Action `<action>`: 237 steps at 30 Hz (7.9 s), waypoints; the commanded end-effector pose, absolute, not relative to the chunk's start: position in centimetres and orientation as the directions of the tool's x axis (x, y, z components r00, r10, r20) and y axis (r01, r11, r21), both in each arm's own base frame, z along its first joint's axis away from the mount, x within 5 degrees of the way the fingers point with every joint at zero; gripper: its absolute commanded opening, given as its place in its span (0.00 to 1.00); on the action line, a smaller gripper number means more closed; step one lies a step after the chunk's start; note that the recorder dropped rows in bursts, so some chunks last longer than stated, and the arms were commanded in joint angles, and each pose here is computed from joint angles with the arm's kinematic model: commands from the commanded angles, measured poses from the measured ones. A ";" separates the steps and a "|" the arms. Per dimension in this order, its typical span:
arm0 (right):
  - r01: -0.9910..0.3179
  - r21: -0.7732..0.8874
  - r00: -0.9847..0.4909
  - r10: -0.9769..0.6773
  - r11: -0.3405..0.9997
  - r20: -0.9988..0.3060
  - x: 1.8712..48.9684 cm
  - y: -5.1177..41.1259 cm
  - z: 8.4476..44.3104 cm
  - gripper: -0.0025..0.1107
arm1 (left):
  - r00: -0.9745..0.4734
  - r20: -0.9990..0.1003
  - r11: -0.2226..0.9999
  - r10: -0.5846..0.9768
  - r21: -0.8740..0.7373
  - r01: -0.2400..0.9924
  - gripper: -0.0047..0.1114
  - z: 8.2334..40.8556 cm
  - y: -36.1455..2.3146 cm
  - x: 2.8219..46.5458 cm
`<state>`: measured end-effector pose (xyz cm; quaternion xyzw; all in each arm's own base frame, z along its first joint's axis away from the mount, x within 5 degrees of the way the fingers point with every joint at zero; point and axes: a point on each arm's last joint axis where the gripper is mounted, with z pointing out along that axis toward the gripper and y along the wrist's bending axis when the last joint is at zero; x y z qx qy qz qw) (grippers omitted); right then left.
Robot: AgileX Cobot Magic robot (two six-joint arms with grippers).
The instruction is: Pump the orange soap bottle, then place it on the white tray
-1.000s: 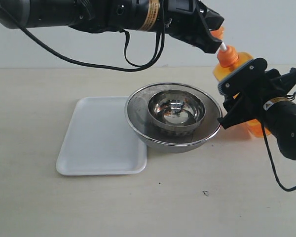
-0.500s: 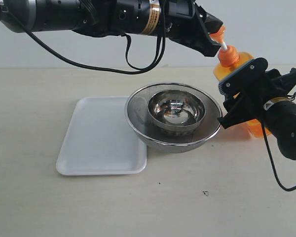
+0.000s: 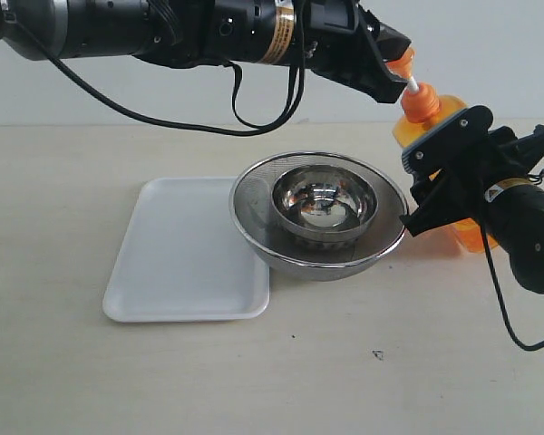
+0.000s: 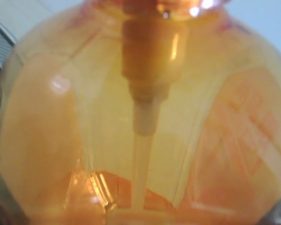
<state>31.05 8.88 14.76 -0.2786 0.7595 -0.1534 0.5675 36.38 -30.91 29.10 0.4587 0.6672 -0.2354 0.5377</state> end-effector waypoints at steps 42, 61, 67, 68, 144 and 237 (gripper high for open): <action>-0.320 -0.535 -0.228 -0.612 0.782 -0.757 30.7 9.2 14.0 0.03 | -0.065 -0.923 0.428 0.379 0.113 0.897 0.08 26.2 -31.7 36.6; -0.320 -0.535 -0.228 -0.612 0.782 -0.757 30.7 9.2 14.0 0.03 | -0.074 -0.921 0.424 0.383 0.104 0.900 0.08 25.8 -31.8 36.6; -0.319 -0.532 -0.229 -0.608 0.785 -0.760 30.7 9.2 14.0 0.03 | -0.031 -0.930 0.451 0.366 0.148 0.880 0.08 27.9 -31.3 36.4; -0.319 -0.532 -0.229 -0.608 0.785 -0.760 30.7 9.2 14.0 0.03 | -0.022 -0.933 0.458 0.360 0.156 0.875 0.08 28.5 -31.1 36.3; -0.329 -0.524 -0.226 -0.605 0.785 -0.764 30.7 9.3 14.0 0.03 | -0.127 -0.914 0.433 0.385 0.057 0.900 0.08 25.2 -31.2 35.7; -0.660 -0.167 0.193 -0.049 0.733 -0.980 28.1 25.4 34.1 0.02 | -0.117 -0.981 0.988 0.153 0.150 0.033 0.08 35.1 -5.7 18.3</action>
